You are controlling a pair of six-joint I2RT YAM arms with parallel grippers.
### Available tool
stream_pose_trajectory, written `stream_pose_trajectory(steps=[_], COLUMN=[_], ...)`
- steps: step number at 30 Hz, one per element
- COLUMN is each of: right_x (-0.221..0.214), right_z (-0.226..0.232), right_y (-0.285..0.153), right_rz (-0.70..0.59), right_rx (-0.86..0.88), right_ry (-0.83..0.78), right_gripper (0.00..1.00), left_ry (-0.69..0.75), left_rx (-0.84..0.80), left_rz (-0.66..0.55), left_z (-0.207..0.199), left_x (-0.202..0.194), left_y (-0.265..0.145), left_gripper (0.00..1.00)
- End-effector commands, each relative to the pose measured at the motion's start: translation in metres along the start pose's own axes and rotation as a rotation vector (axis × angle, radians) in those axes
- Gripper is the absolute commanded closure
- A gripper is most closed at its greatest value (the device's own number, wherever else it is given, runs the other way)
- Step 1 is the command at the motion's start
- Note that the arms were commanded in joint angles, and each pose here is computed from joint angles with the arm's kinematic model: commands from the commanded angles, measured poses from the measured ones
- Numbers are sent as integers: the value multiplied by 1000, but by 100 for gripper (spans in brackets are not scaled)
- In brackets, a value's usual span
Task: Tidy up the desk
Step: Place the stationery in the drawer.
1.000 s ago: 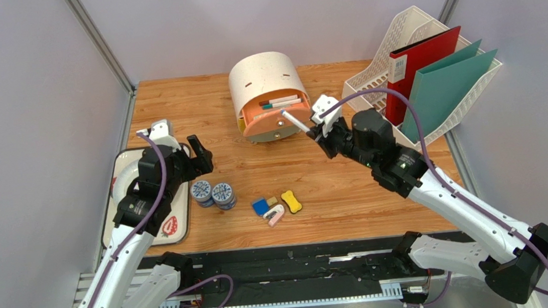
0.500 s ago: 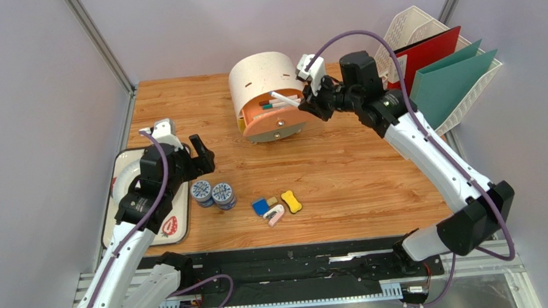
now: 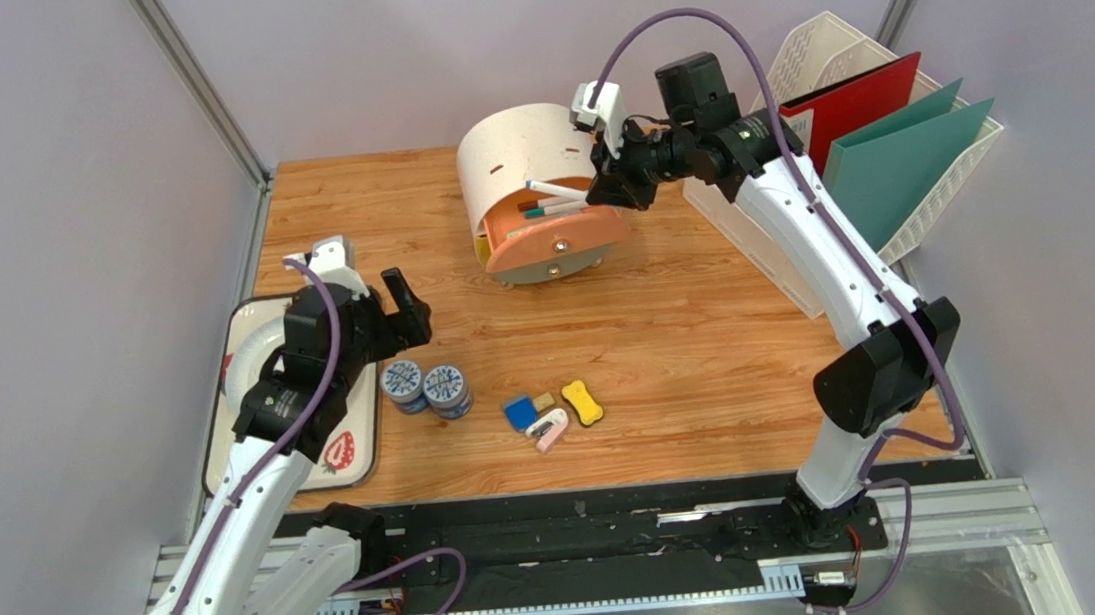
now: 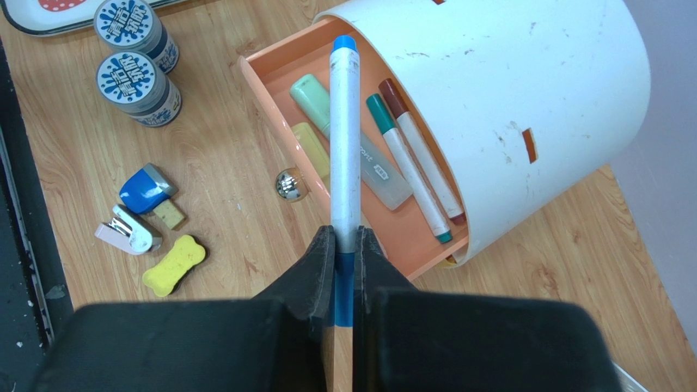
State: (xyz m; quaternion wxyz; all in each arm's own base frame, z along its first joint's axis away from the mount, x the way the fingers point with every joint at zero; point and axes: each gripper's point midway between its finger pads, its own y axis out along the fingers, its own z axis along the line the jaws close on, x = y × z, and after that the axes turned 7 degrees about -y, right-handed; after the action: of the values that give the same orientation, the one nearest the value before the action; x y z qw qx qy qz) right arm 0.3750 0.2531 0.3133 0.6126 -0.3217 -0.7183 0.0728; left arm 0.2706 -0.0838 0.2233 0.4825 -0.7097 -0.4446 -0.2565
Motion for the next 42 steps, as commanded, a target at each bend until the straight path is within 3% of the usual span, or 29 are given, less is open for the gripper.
stream_pose_trajectory(steps=[1,17,23,31,37,39,40,42], right_x=[-1,-16,-16,21,35,54,37,54], right_z=[3,-24,-38,-55,-58,-56,-53,-49], right_y=[3,34,42,24,0,-21,-16,-38], right_rz=[16,58,46,-105,-160,-233,-216,-303], right_rx=[66,34,-25,-177,-281,-337,-363,-417], right_ry=[-9,26,58,28,84,98,196,240], right_gripper=[97,89,80,48,45,44,42,42], left_ry=[4,-2,-4,-4,-8,-7,-5,-1], left_rx=[-33,-29,-31,-47,-92,-115,-128,-160], left_rz=[-43,-33,-33,-39,-51,-45,-48,-34], left_z=[-9,-9,-10,-15,-28,-35,-40,-49], left_x=[15,13,14,19,30,33,38,40], left_y=[-2,1,1,-1,1,4,7,11], left_gripper=[1,1,1,1,1,1,1,1])
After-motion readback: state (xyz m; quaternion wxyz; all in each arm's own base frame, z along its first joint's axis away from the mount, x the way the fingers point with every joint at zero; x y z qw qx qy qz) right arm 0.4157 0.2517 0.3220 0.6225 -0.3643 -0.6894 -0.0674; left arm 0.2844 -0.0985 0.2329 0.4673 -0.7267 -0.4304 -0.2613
